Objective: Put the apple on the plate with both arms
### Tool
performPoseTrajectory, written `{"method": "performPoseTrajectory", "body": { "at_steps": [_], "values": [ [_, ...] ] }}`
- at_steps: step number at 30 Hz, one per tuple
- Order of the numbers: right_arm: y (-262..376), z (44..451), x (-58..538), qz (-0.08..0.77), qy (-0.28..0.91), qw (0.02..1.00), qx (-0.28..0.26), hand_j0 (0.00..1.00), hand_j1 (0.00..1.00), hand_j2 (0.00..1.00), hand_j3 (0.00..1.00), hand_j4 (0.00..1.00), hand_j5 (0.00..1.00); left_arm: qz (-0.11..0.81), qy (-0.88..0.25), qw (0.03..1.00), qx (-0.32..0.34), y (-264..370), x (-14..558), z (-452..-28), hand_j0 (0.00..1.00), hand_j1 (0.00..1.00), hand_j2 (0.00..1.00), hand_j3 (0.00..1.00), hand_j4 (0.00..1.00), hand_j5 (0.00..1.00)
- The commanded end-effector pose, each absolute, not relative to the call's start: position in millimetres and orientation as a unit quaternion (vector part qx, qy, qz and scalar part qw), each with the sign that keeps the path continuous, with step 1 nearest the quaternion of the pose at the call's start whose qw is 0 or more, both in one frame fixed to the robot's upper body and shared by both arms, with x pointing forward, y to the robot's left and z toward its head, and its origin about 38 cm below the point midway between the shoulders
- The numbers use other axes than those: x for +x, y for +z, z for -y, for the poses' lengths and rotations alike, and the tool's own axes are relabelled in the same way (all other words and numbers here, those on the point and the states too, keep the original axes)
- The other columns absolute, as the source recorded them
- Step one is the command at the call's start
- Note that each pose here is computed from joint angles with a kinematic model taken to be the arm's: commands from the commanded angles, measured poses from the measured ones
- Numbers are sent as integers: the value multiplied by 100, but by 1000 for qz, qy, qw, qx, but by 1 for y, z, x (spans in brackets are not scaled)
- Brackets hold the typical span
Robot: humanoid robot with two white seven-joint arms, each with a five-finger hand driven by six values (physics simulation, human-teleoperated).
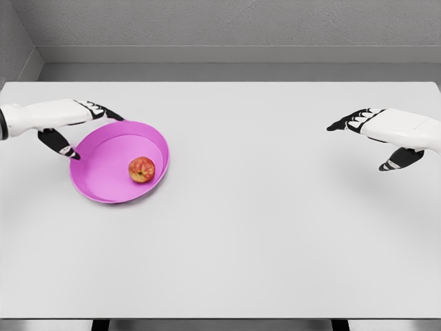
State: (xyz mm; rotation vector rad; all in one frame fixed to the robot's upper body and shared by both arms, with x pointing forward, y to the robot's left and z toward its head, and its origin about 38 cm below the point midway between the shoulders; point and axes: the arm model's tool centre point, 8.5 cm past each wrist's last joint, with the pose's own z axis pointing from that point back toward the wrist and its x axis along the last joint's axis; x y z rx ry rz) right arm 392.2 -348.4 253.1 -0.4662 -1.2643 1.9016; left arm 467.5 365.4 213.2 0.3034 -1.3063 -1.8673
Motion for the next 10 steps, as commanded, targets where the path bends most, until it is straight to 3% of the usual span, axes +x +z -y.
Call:
{"method": "performPoseTrajectory", "body": {
  "at_steps": [1,10],
  "values": [
    [253,349,392,499,749,396,-184,100,100,100,100,100,100,524,-731,421,121,214,469,-372,100,100,100,100,100,100],
    [254,351,392,496,750,397,-185,100,100,100,100,100,100,525,-730,421,119,213,469,-372,100,100,100,100,100,100]
  ]
}}
